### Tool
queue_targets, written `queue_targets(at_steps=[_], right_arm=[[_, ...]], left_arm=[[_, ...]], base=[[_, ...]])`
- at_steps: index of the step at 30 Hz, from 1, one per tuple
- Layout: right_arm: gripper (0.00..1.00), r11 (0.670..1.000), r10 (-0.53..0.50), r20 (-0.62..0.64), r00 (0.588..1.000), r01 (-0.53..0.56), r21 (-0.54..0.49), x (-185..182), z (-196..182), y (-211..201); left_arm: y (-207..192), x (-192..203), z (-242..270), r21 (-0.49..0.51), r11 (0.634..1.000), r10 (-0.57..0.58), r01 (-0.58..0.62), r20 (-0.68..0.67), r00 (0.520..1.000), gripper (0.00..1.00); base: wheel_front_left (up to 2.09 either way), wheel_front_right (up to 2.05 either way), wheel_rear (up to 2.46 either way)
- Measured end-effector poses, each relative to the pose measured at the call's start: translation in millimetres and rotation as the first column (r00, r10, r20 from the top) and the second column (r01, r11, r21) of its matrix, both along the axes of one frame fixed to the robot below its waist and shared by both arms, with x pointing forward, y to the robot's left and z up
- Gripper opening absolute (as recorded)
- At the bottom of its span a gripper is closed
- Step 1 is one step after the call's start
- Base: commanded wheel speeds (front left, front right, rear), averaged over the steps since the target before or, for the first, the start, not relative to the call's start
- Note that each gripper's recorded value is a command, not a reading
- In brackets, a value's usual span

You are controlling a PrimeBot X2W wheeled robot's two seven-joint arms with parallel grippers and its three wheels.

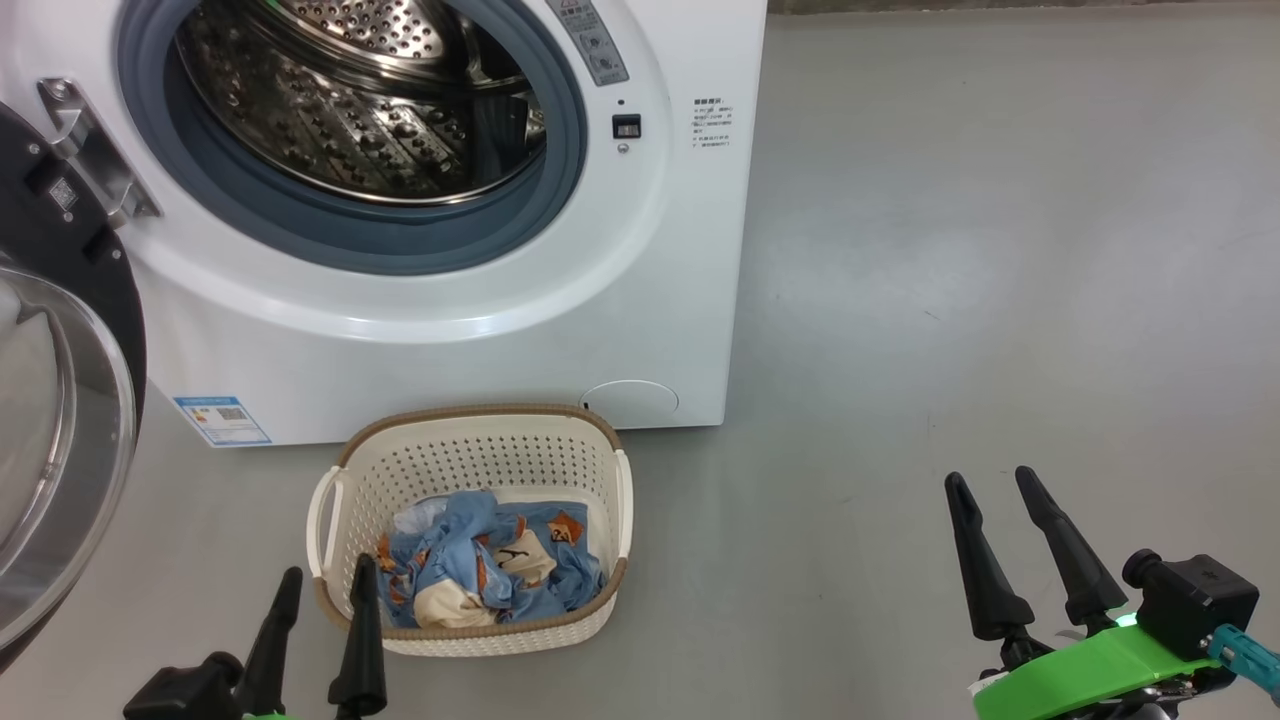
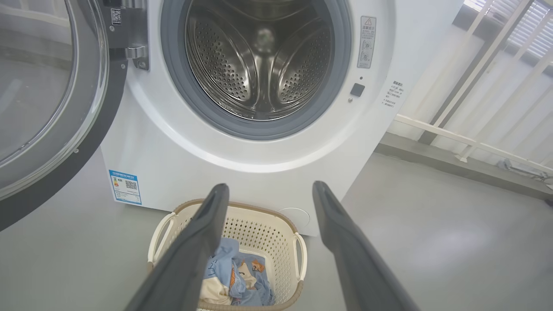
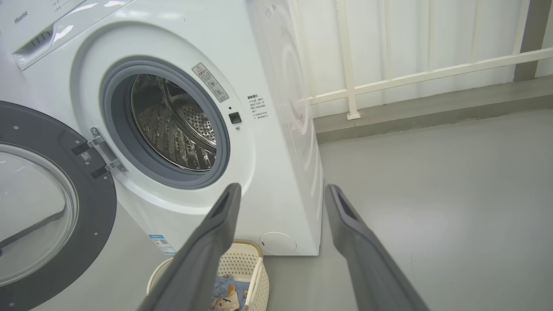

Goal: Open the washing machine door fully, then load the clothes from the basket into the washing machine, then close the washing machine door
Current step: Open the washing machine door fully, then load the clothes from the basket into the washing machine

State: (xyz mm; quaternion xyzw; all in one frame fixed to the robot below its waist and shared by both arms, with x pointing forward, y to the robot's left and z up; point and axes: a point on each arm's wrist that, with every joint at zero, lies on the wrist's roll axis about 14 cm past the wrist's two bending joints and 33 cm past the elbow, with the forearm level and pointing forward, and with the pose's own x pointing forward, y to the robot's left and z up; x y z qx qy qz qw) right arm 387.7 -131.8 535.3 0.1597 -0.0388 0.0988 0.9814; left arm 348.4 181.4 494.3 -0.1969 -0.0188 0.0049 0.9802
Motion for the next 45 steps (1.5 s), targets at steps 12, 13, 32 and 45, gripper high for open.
queue_targets(at_steps=[12,13,32,45], right_arm=[[1.0,1.0,0.005,0.003,1.0,-0.005,-0.007,-1.0,1.2,1.8],[1.0,1.0,0.006,0.004,1.0,-0.006,-0.007,-1.2,1.6,2.1],[1.0,1.0,0.02,0.0,1.0,-0.02,-0.008,-0.8,1.8,6.2],[1.0,1.0,0.024,-0.016,1.0,-0.024,-0.008,1.7,-4.0,7.6]], left_arm=[[-1.9,-1.1,2.8,-0.006,1.0,-0.005,0.005,0.01,1.0,1.0],[-1.9,-1.2,3.2,-0.006,1.0,-0.005,0.005,0.011,1.0,1.0],[-3.6,-3.2,5.0,-0.044,0.999,-0.011,0.011,0.017,1.0,1.0],[-1.9,-2.2,3.1,-0.087,0.996,-0.011,0.012,0.008,1.0,1.0]], base=[[0.0,0.0,0.0],[0.0,0.0,0.0],[0.0,0.0,0.0],[0.12,-0.44,0.32]])
